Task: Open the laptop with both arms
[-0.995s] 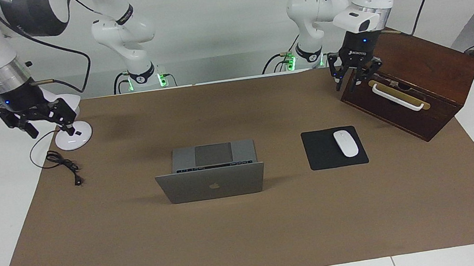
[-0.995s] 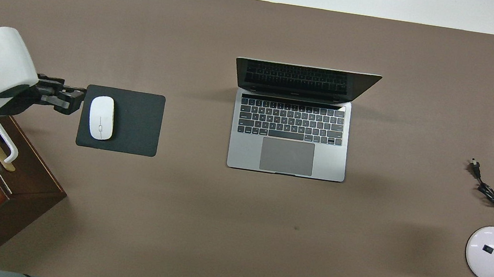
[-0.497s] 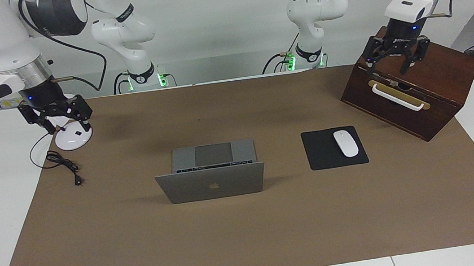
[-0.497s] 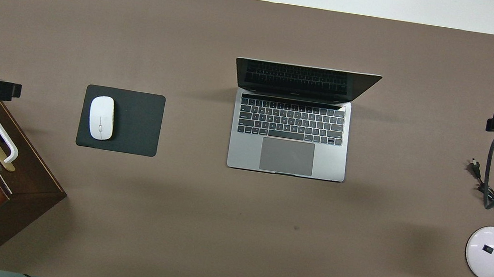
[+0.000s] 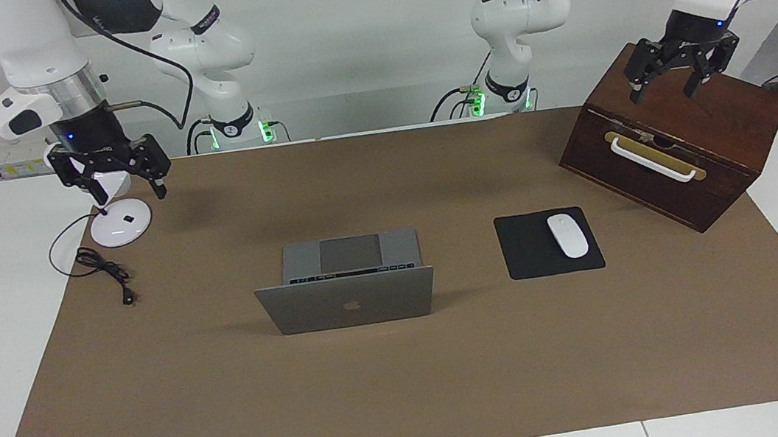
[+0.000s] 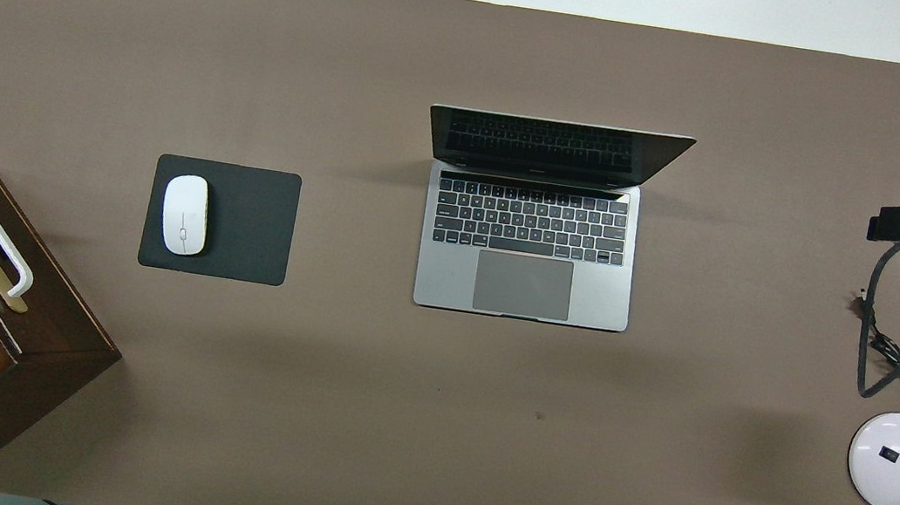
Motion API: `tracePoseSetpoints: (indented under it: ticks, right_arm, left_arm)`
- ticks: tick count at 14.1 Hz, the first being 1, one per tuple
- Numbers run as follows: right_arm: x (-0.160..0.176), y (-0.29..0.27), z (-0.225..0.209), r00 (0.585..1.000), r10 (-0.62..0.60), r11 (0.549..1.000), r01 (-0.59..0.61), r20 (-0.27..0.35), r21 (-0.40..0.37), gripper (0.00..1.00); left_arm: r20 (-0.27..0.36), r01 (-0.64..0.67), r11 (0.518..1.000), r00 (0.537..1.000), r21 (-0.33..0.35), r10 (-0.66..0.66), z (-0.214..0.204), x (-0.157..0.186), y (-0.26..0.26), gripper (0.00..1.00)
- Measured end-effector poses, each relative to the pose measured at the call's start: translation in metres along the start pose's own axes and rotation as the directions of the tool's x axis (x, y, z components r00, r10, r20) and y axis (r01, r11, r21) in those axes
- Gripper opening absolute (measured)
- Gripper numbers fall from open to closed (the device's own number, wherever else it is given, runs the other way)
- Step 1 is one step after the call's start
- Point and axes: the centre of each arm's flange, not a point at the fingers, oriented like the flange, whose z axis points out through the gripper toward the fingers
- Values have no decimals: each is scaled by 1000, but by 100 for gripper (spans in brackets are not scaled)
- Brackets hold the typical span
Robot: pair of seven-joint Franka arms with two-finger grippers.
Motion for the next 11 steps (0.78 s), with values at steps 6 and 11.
tracePoseSetpoints:
  ticks: [6, 11]
  right_arm:
    - [6, -2, -13, 1000, -4, 1000, 4, -25, 2, 100]
    - [-5, -9, -4, 995, -19, 1000, 20, 93, -7, 100]
  left_arm:
    - [7, 29, 1000, 1000, 1, -29, 4, 4, 3, 100]
    - [29, 30, 1000, 999, 1, -30, 6, 1, 3, 100]
